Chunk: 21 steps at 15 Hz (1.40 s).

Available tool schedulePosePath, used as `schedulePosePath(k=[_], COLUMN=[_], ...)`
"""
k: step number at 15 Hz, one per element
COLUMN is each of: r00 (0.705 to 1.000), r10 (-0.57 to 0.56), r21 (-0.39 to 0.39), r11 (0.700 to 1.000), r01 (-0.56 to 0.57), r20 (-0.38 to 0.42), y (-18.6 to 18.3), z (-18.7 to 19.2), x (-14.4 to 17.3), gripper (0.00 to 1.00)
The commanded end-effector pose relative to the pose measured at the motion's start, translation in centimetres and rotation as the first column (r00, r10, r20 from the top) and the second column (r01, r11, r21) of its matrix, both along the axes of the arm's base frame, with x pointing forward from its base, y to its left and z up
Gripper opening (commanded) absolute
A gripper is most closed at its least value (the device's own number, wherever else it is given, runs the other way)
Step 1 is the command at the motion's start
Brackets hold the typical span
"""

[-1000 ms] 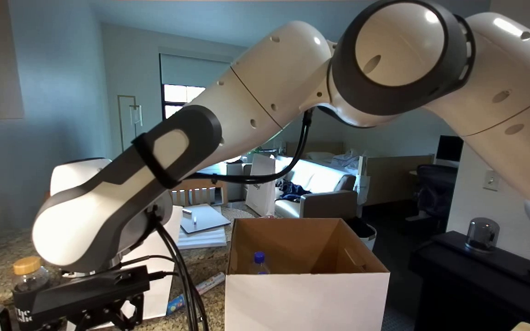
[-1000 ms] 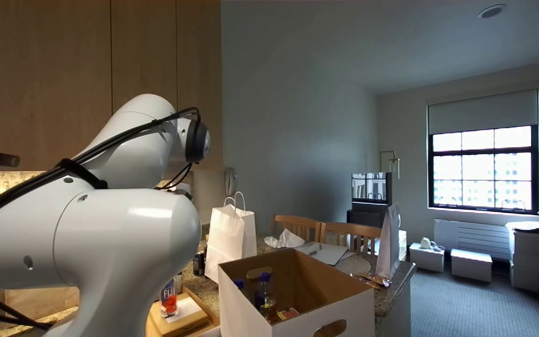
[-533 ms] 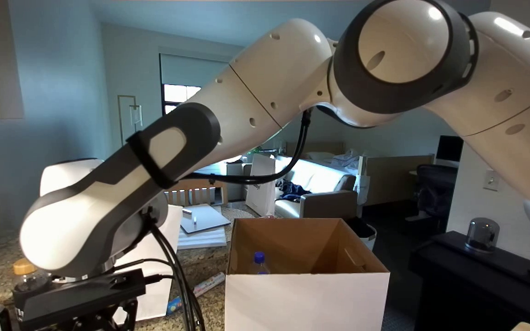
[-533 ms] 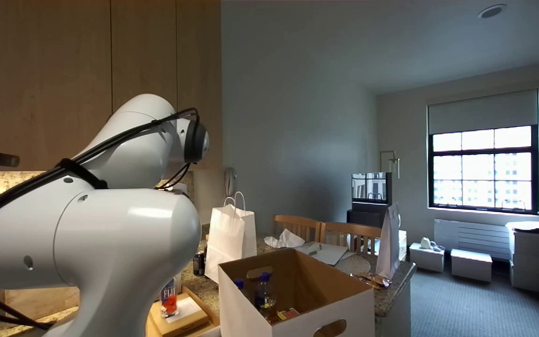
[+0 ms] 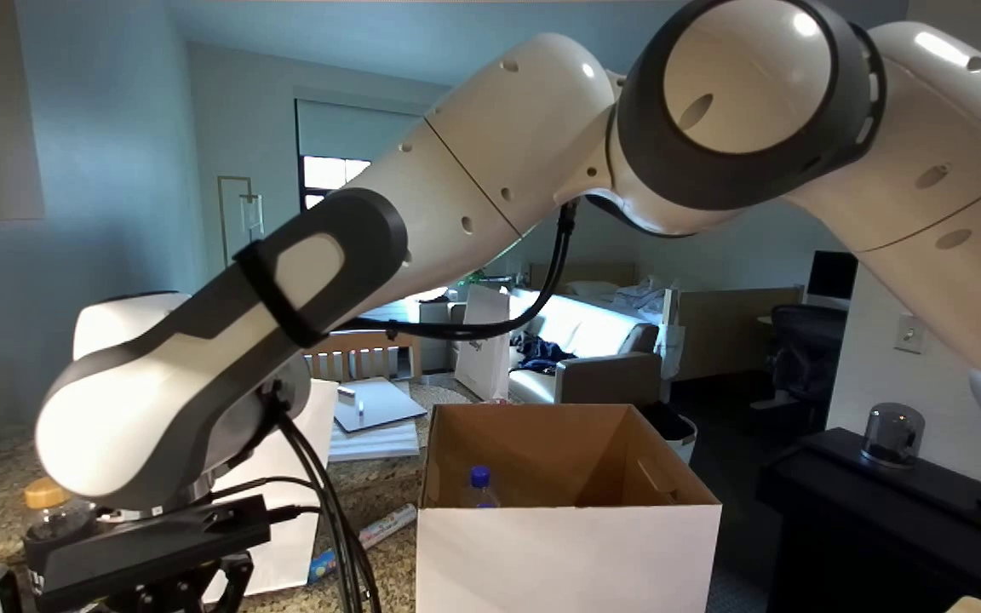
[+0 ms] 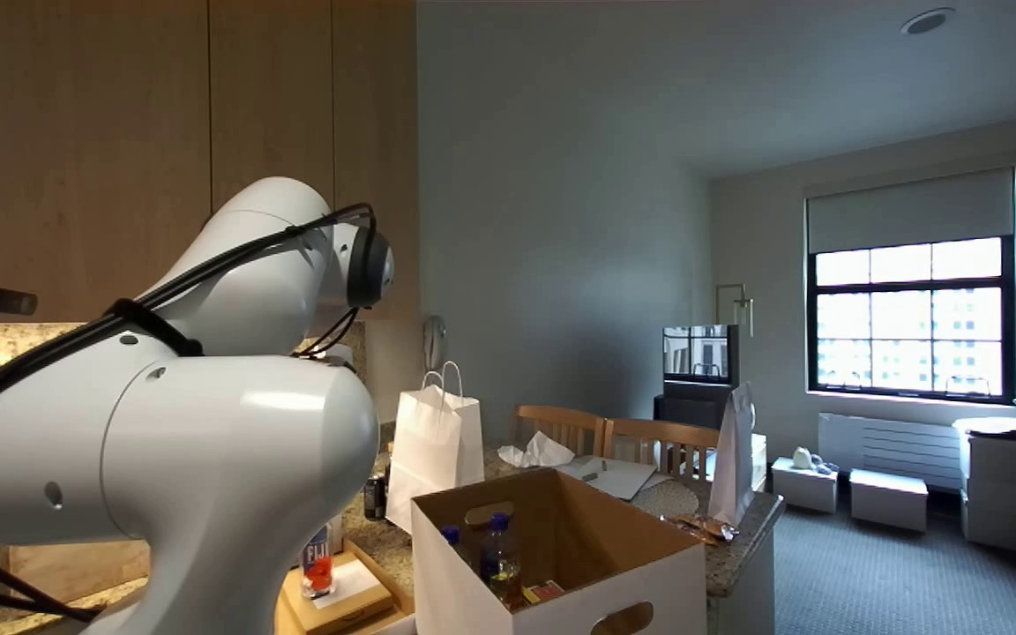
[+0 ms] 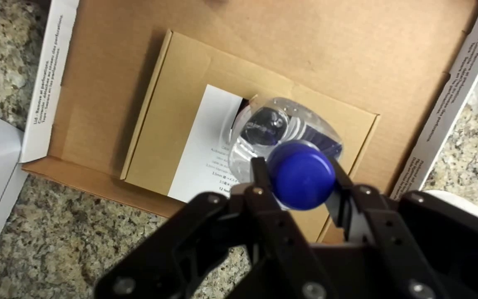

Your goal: Put the water bottles on the counter in the box

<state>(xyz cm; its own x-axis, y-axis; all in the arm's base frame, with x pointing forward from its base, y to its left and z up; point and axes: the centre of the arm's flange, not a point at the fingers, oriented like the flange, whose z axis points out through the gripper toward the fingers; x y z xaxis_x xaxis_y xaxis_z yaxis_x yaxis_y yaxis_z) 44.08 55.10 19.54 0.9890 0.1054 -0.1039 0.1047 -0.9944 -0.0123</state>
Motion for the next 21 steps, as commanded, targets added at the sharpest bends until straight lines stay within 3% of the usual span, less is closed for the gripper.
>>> schedulePosePath(k=[1,5,7,9,11,16,21], r00=[0.999,0.998,0.992,0.968,0.937,0.809,0.633], r10=[0.014,-0.054,-0.122,-0.239,-0.339,-0.579,-0.771], r21=[-0.009,-0.03,-0.032,0.015,0.063,0.129,0.172], r11=[1.0,0.998,0.992,0.971,0.94,0.814,0.635], r01=[-0.014,0.053,0.122,0.239,0.335,0.566,0.753], r20=[-0.035,-0.04,-0.005,0.068,0.086,0.104,0.074], y=[-1.3,-4.7,-6.0,-7.9,-10.6,-20.7,-32.9], z=[2.2,9.2,13.1,17.7,22.0,29.9,33.1], x=[-0.4,0.4,1.0,2.5,4.1,6.7,6.7], gripper=[0.14,0.14,0.14,0.14,0.14,0.14,0.14])
